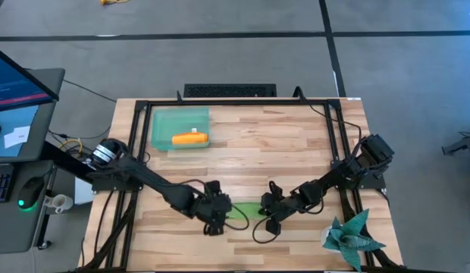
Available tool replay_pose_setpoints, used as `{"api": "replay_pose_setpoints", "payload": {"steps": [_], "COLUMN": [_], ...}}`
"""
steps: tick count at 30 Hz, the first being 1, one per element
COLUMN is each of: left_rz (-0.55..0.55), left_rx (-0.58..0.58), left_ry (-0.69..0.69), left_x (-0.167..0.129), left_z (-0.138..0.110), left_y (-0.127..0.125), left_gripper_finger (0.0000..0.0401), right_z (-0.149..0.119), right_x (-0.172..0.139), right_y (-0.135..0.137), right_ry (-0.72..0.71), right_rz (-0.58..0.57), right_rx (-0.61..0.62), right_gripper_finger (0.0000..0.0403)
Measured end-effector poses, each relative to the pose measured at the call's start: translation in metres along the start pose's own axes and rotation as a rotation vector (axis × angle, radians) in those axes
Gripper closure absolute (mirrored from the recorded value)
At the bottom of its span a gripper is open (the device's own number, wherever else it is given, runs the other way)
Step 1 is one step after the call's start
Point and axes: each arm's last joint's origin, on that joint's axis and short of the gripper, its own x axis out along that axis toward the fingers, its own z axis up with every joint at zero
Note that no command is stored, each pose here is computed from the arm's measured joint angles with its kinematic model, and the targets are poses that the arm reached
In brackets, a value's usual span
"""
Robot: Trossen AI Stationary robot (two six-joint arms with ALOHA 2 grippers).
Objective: Roll microfiber towels into tight, uniform cylinder then place into a basket
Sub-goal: Roll the green microfiber cloth
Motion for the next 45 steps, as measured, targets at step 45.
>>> {"api": "replay_pose_setpoints", "payload": {"steps": [45], "left_rz": [-0.226], "left_rx": [-0.183], "left_ry": [-0.030], "left_x": [0.076], "left_z": [-0.062], "left_y": [0.023], "left_gripper_finger": [0.0290], "right_z": [0.001], "right_x": [0.000], "right_y": [0.000], "right_ry": [-0.005], "right_rz": [0.006], "right_rx": [0.003], "right_gripper_finger": [0.0360]}}
